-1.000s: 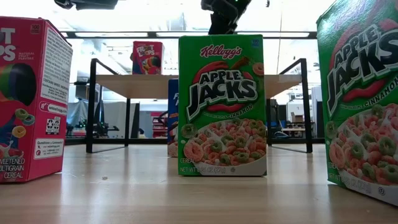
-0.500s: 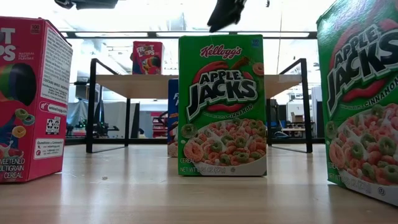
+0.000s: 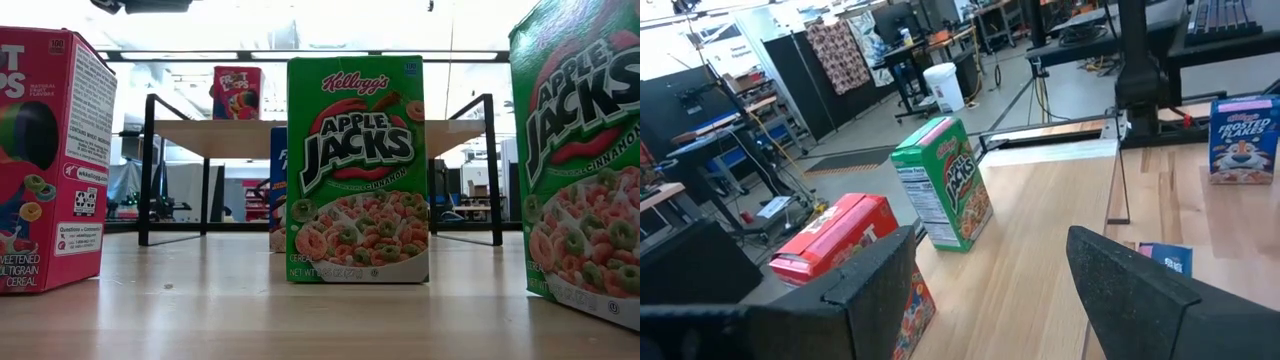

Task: Stack cereal on shelf
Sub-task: Put the bottom left blue cereal box on the shelf

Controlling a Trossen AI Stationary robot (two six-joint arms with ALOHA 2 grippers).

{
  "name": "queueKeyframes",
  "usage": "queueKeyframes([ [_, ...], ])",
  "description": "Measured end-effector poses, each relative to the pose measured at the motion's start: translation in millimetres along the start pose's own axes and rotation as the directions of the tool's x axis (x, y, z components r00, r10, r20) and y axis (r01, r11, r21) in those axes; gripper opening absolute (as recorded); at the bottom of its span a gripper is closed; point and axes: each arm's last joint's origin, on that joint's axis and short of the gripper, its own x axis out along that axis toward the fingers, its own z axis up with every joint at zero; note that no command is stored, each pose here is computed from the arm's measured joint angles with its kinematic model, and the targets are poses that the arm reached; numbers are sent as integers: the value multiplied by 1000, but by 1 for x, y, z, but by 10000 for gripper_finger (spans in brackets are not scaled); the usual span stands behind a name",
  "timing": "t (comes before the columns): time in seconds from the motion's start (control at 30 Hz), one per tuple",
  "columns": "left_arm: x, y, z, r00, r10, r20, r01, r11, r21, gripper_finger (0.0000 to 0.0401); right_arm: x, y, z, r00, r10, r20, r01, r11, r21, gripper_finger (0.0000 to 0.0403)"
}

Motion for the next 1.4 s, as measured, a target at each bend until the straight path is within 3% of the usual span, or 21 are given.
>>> queueKeyframes([
  [0.2, 1, -2, 0, 1000, 0, 3, 0, 1000, 6, 245, 13, 44, -12, 990, 88, -108, -76, 991, 110, 237],
  [0.37, 1, -2, 0, 1000, 1, 2, -1, 1000, 10, 245, 24, 78, -34, 949, 115, -294, -58, 979, 196, 237],
  [0.53, 1, -2, 1, 1000, 1, 4, -1, 1000, 14, 245, 35, 112, -57, 900, 119, -419, -39, 980, 195, 238],
  [0.7, 1, -2, 1, 1000, 1, 6, -2, 1000, 18, 245, 41, 142, -86, 870, 77, -487, -18, 992, 123, 242],
  [1.03, 1, -2, 1, 1000, 3, 6, -3, 1000, 16, 245, 24, 169, -134, 898, -60, -435, 87, 995, 42, 237],
  [1.4, 1, -2, 2, 1000, 4, 11, -4, 1000, 1, 245, 3, 158, -184, 943, -5, -333, 45, 993, 113, 235],
])
